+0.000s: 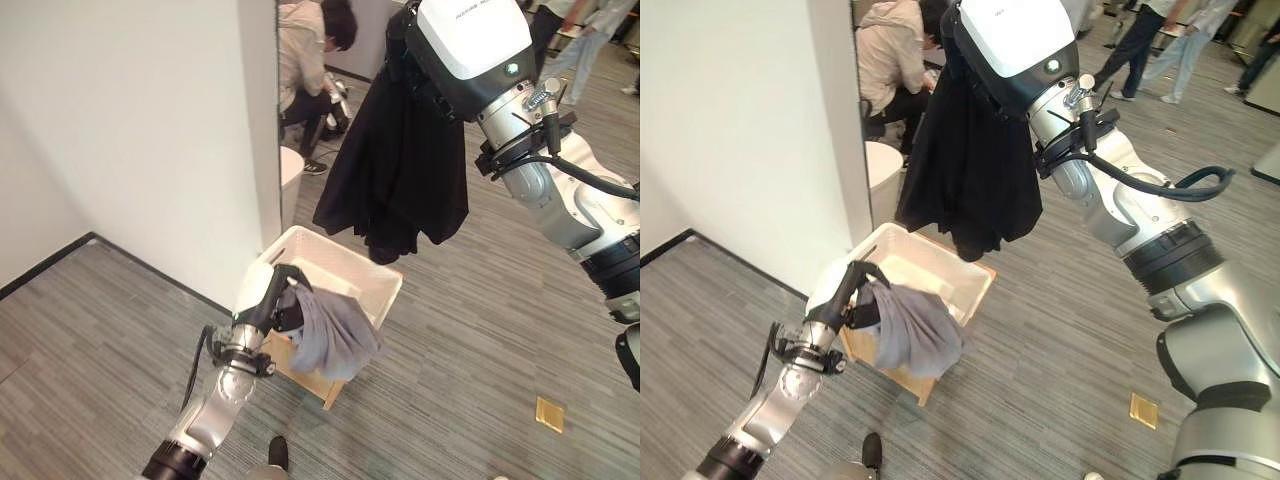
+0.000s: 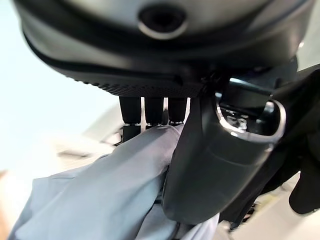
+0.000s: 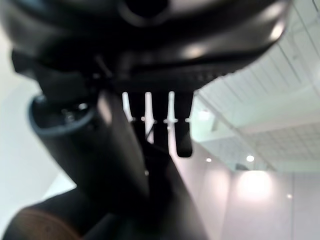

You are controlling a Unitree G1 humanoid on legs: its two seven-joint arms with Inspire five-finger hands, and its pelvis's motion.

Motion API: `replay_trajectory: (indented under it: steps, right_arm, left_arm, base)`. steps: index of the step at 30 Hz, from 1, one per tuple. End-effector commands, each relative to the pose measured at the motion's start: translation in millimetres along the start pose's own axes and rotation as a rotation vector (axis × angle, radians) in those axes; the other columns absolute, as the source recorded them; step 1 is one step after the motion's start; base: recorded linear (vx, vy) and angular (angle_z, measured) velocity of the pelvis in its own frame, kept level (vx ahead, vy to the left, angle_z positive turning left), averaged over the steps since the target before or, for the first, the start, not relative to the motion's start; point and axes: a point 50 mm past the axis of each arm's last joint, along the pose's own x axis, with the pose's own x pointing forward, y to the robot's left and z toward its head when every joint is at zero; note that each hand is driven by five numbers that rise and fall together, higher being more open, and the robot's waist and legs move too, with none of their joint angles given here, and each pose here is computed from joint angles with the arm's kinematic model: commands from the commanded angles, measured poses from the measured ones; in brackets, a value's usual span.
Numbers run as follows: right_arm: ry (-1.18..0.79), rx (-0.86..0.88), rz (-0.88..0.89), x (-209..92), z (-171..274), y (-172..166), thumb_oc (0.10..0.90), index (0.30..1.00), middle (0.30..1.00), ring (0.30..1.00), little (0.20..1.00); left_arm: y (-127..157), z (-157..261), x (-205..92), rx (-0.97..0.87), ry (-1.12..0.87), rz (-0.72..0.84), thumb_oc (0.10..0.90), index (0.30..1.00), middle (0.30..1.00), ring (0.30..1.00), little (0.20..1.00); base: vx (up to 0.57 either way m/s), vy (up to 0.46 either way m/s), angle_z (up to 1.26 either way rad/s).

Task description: Pick up bed clothes into laundry basket.

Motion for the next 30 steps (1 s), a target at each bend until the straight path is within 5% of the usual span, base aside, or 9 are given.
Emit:
replay_trajectory:
  steps: [1, 7, 21, 30]
  right_arm:
    - [0.112, -0.116, -0.223, 19, -32, -63, 0.4, 0.3, 0.3, 0.3, 0.3]
    - [0.146, -0.111, -0.104, 2, -32, -27, 0.4, 0.3, 0.3, 0.3, 0.3]
    - [0.293, -0.081, 0.187, -33, -41, 57, 0.4, 0.3, 0.3, 0.3, 0.3]
    - [0.389, -0.083, 0.17, -28, -56, 58, 0.4, 0.3, 0.3, 0.3, 0.3]
  left_arm:
    - [37, 67, 17, -0.094, -0.357, 0.135, 0.4, 0.3, 0.3, 0.3, 0.3]
    - [11, 34, -19, -0.511, -0.171, -0.076, 0.4, 0.3, 0.3, 0.3, 0.3]
    - [-3, 26, -19, -0.55, -0.117, -0.172, 0.4, 0.3, 0.3, 0.3, 0.3]
    - [-3, 29, -5, -0.529, -0.119, -0.136, 0.4, 0.3, 0.3, 0.3, 0.3]
  base:
    - [-0.05, -0.008, 0.07]
    - [-0.03, -0.003, 0.05]
    - [-0.06, -0.025, 0.1]
    - [-0.02, -0.049, 0.19]
